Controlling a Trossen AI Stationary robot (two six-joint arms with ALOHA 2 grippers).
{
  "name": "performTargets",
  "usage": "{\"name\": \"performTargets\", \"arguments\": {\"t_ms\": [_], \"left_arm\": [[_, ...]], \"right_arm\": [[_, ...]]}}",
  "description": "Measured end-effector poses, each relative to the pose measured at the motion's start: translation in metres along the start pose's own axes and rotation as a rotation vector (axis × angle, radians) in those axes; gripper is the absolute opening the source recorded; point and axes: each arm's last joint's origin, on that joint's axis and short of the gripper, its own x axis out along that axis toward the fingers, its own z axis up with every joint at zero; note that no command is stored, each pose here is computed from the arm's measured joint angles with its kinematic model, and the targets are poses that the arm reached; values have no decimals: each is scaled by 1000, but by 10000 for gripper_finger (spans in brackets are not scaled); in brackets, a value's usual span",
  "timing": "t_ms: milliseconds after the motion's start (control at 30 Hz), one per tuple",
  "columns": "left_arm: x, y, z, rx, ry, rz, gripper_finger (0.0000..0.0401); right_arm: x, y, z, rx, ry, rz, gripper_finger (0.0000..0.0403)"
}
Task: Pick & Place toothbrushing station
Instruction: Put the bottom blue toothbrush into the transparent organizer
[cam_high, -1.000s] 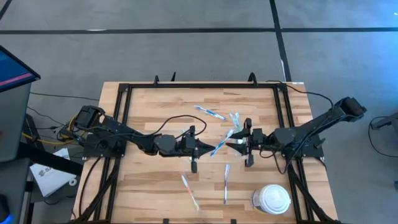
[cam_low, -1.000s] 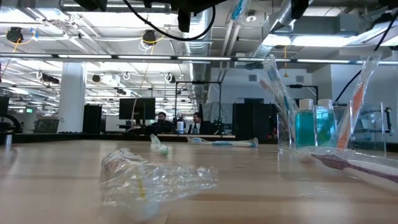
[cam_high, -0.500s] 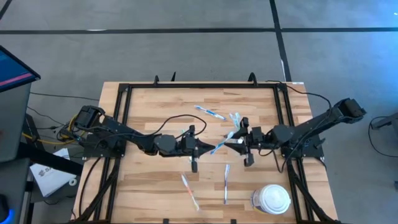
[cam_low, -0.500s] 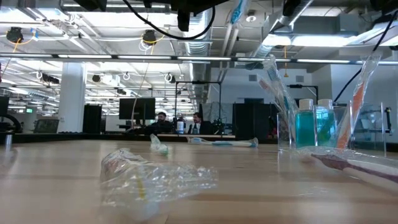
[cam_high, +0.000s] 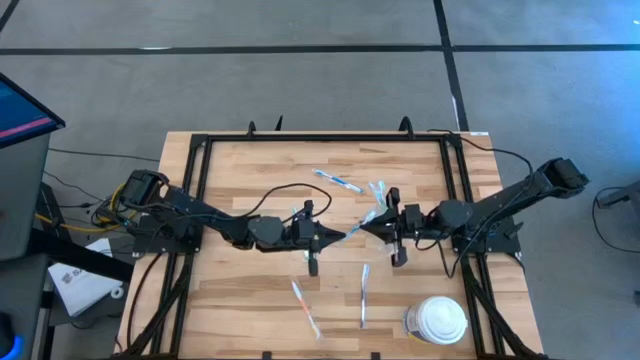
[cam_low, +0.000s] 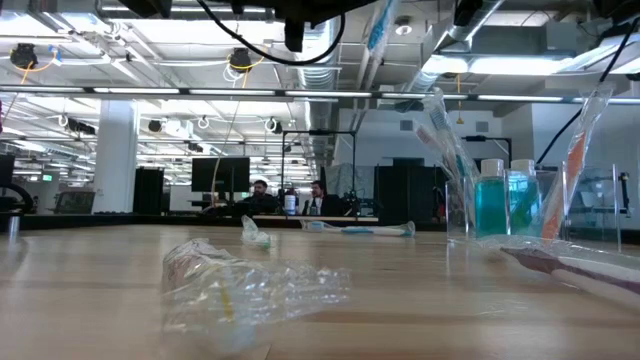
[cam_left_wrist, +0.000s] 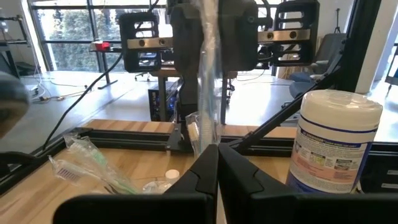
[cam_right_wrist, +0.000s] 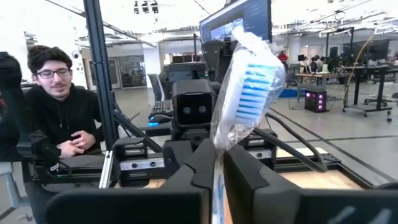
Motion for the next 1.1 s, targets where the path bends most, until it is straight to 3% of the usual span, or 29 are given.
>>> {"name": "performTargets", "arguments": {"t_ms": [600, 1100], "left_arm": [[-3, 1, 3, -11, 14, 0, 23], [-6, 0, 5, -3, 49, -21, 38]], "right_arm": [[-4, 0, -2, -16, 57, 5, 3], [-44, 13, 17, -12, 128, -11, 1]]}}
